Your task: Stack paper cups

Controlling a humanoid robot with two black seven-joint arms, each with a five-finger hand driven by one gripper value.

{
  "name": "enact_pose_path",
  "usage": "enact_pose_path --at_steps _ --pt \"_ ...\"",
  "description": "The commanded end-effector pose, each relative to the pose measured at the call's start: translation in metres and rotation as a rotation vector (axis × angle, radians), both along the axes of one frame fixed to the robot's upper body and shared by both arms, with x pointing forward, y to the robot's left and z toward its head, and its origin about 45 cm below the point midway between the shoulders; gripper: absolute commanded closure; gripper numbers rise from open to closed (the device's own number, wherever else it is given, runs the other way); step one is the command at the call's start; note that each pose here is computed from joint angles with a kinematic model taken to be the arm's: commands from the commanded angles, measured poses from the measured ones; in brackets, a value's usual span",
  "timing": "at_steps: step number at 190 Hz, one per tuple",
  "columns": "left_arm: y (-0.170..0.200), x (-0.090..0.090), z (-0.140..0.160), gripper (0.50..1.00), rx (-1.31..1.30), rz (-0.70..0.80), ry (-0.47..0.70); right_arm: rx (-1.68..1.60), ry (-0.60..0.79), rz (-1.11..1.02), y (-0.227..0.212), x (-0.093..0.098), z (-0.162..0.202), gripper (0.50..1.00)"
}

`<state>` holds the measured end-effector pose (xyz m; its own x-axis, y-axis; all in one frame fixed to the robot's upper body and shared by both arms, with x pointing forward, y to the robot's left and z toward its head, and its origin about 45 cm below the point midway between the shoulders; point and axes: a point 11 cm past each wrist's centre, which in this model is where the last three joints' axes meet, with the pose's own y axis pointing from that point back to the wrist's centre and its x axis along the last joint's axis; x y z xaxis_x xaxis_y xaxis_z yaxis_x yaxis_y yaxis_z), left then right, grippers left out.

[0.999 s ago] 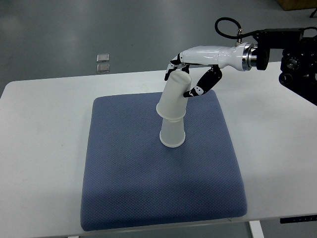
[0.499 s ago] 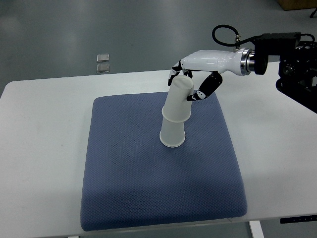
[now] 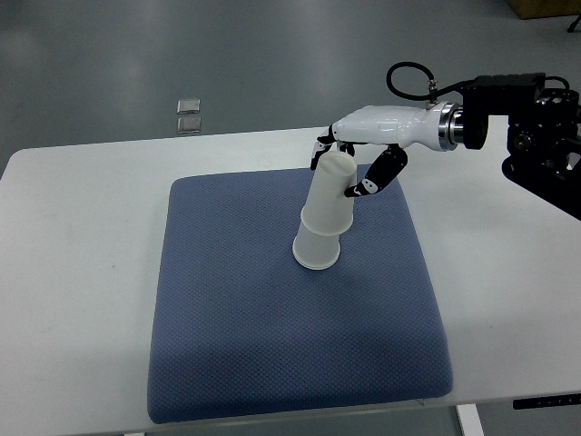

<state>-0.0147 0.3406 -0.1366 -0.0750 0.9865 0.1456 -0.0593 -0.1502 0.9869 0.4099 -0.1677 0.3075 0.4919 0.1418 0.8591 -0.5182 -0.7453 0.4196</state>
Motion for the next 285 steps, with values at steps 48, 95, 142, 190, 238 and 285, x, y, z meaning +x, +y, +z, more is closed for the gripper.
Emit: enact_pose_path --at_steps 48,95,142,190,238,285 --pt "0.0 0.0 0.0 0.5 0.0 0.0 0.0 0.006 0.012 0.003 0.003 -0.002 -0.005 0.879" --pt "0.0 0.0 0.0 0.5 0.0 0.0 0.0 0.03 0.013 -0.005 0.003 -0.003 -0.009 0.726" --pt "0.0 0.0 0.0 0.5 0.0 0.0 0.0 0.044 0.021 0.006 0.01 -0.005 -0.011 0.646" --pt "0.0 0.0 0.0 0.5 0.0 0.0 0.0 0.048 0.023 0.013 0.012 -0.006 -0.01 0.621" --pt "0.0 0.0 0.0 0.5 0.0 0.0 0.0 0.092 0.043 0.007 0.013 -0.006 -0.006 0.615" --pt "0.0 0.0 0.0 0.5 0.0 0.0 0.0 0.356 0.175 -0.203 -0.02 0.025 0.005 0.617"
